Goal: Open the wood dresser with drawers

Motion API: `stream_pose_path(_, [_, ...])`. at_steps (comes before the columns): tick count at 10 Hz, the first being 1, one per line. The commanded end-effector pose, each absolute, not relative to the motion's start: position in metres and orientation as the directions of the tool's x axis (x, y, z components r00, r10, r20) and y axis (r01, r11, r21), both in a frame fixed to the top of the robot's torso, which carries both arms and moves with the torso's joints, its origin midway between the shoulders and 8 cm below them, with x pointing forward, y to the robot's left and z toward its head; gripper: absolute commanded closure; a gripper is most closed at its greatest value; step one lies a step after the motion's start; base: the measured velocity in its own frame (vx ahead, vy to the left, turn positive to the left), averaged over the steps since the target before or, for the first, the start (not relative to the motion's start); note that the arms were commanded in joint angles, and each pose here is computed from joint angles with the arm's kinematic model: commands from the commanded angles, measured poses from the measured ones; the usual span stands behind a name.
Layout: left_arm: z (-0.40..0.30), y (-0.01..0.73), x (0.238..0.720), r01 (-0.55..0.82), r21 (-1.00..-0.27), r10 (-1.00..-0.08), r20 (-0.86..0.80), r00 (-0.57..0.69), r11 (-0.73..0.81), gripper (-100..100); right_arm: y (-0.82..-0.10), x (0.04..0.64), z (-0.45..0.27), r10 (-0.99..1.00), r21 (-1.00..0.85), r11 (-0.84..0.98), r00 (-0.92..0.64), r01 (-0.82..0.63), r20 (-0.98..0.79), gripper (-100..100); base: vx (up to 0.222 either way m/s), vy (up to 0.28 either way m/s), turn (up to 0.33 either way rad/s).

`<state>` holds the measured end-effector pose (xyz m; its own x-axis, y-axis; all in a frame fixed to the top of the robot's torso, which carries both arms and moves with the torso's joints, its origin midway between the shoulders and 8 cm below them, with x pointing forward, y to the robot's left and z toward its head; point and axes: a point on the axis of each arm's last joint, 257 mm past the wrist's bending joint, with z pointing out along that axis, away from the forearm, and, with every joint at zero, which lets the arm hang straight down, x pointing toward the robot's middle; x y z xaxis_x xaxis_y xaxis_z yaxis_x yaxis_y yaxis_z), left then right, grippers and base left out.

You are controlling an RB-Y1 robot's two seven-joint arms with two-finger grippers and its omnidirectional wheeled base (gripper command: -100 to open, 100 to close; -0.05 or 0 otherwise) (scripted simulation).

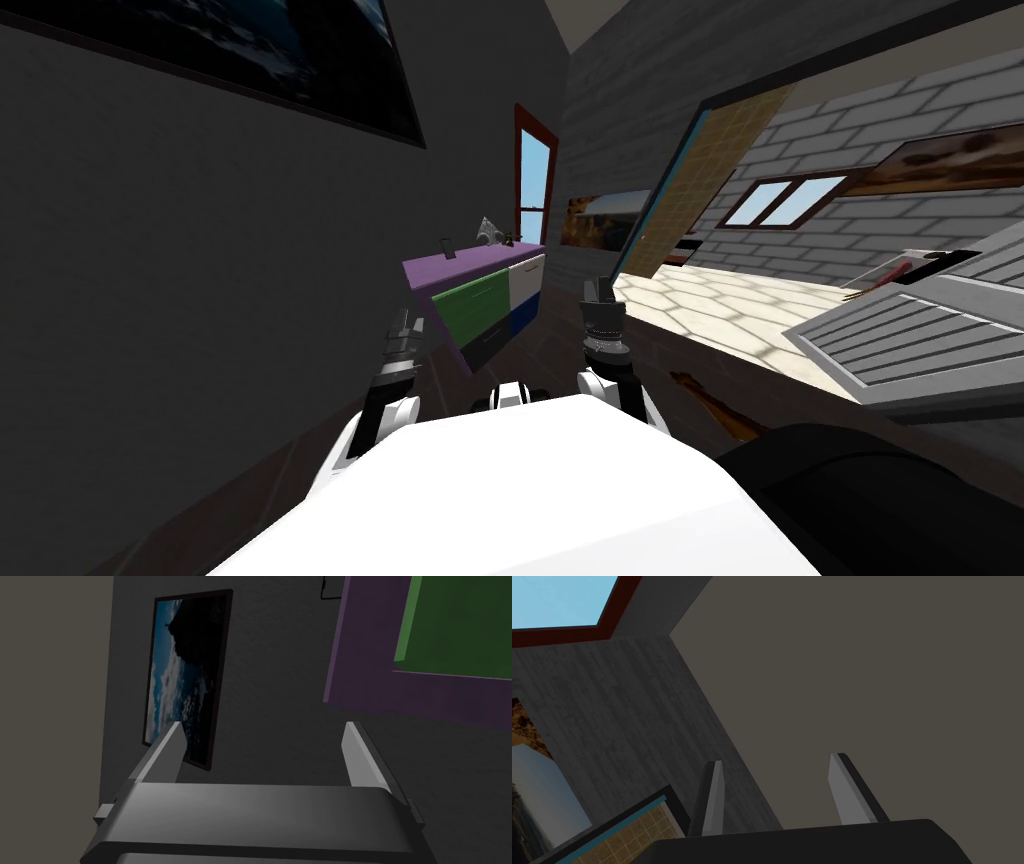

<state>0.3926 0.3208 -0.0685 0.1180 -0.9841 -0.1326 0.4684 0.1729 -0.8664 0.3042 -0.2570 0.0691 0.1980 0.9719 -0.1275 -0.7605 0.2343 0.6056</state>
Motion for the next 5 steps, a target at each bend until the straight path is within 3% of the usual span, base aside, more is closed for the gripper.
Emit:
stream_pose_path(1, [-0.085, 0.340, 0.400, 0.426, -0.890, -0.983, -0.113, 0.142, 0.164, -100, -0.257, 0.304, 0.069, 0.972, 0.606, 0.234, 0.198, -0.760, -0.128, 0, 0.160, -0.176, 0.125])
stream_pose_path(5, [-0.105, 0.366, 0.407, 0.372, -0.917, -0.980, -0.082, 0.179, 0.145, -100, -0.257, 0.304, 0.069, 0.972, 0.606, 0.234, 0.198, -0.761, -0.127, 0, 0.116, -0.181, 0.092])
